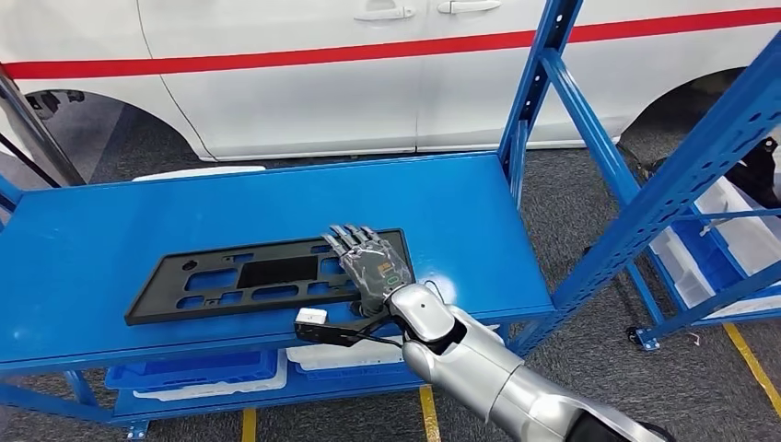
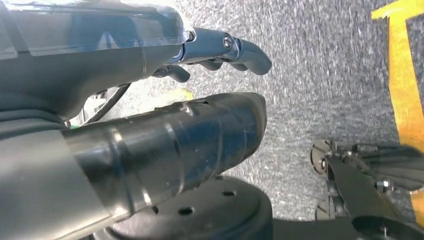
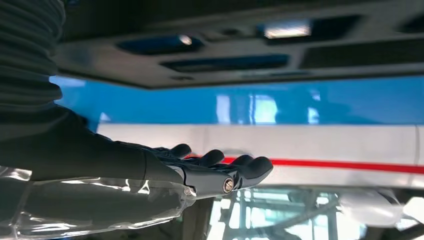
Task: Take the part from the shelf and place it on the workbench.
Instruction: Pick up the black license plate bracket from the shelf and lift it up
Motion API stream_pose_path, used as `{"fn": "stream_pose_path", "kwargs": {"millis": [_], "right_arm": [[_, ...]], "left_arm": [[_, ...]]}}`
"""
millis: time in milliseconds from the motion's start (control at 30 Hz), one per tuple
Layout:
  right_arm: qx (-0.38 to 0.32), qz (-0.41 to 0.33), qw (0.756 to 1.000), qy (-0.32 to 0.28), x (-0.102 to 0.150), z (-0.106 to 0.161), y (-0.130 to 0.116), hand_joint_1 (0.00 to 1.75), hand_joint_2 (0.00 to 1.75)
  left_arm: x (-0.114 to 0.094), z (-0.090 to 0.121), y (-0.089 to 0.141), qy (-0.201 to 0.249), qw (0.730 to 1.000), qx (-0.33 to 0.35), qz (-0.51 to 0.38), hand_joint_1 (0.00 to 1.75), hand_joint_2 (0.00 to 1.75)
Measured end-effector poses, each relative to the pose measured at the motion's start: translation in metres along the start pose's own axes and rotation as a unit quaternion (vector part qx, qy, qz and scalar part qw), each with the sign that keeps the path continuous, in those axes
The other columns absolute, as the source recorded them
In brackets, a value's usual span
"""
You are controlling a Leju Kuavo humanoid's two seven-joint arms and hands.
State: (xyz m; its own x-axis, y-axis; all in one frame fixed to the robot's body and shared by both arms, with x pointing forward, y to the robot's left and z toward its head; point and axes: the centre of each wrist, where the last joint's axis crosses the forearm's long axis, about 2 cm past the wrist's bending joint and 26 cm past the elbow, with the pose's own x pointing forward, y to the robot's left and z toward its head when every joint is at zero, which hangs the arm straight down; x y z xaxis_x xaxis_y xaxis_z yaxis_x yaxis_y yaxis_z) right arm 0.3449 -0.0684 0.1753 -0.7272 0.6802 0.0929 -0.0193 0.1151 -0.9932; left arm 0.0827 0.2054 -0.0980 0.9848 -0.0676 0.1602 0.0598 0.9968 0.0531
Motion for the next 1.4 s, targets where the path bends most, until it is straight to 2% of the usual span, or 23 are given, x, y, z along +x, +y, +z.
{"fn": "stream_pose_path", "kwargs": {"millis": [267, 500, 833, 867, 967, 1000, 1400], "right_arm": [[0.044, -0.016, 0.999, 0.018, -0.01, -0.005, 0.007, 0.0, 1.75], [0.075, -0.03, 0.996, 0.027, -0.018, -0.013, 0.003, 0.0, 1.75], [0.094, -0.033, 0.994, 0.037, -0.026, -0.014, 0.005, 0.0, 1.75], [0.095, -0.033, 0.994, 0.036, -0.026, -0.015, 0.004, 0.22, 1.75], [0.1, -0.033, 0.994, 0.037, -0.026, -0.017, 0.003, 1.53, 1.75], [0.101, -0.034, 0.994, 0.037, -0.026, -0.017, 0.003, 1.75, 1.75], [0.106, -0.037, 0.993, 0.031, -0.021, -0.023, 0.002, 1.75, 1.75]], "left_arm": [[-0.001, 0.0, 0.001, -0.002, 1.0, 0.002, 0.006, 0.0, 0.0], [0.002, -0.001, 0.004, -0.009, 1.0, 0.005, 0.01, 0.0, 0.0], [0.003, -0.001, 0.005, -0.011, 1.0, 0.006, 0.01, 0.0, 0.0], [0.004, -0.001, 0.005, -0.011, 1.0, 0.006, 0.011, 0.0, 0.0], [0.004, -0.001, 0.005, -0.012, 1.0, 0.006, 0.012, 0.0, 0.0], [0.004, -0.001, 0.005, -0.012, 1.0, 0.006, 0.012, 0.0, 0.0], [0.002, -0.001, 0.005, -0.006, 1.0, 0.002, 0.012, 0.0, 0.0]]}}
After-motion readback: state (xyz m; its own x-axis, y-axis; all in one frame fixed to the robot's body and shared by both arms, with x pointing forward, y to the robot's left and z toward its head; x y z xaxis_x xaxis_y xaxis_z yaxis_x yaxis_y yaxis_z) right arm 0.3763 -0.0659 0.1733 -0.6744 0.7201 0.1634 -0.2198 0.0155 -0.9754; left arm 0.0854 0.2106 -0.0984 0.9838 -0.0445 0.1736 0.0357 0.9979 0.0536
